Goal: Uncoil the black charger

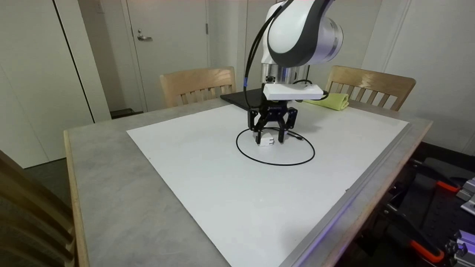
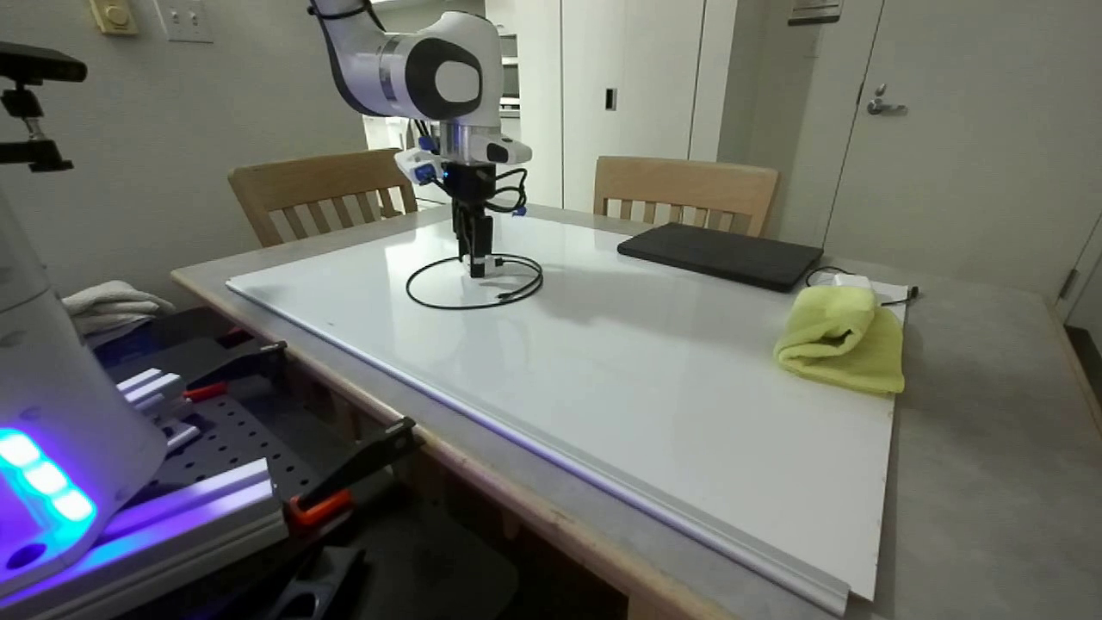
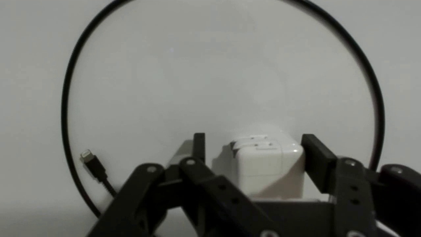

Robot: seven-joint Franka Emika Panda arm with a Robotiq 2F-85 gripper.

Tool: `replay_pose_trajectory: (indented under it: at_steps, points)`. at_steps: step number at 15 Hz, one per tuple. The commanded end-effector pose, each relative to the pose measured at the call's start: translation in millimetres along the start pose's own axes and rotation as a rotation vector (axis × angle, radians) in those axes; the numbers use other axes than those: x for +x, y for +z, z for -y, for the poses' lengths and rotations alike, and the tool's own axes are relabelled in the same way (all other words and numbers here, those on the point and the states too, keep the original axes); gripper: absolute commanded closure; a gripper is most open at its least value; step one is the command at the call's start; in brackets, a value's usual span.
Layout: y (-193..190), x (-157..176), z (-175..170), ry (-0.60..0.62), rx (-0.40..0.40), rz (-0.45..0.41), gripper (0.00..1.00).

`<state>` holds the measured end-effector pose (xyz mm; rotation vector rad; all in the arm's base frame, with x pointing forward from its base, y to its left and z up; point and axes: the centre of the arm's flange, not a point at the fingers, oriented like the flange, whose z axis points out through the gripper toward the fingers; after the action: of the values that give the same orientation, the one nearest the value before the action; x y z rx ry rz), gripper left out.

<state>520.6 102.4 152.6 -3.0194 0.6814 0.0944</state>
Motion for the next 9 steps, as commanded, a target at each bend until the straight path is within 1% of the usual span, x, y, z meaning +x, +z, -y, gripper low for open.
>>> replay_pose_trajectory:
  at_steps: [1, 2, 4, 7, 9]
  points:
    - [-7, -10, -10, -0.025, -0.023, -0.026, 0.54]
    - [-9, -10, -9, -0.032, -0.031, -0.029, 0.62]
    - [-10, -6, -8, -0.055, -0.049, -0.041, 0.74]
    - [-13, 0, -4, -0.080, -0.082, -0.050, 0.74]
    - [-18, 7, -2, -0.070, -0.111, -0.062, 0.74]
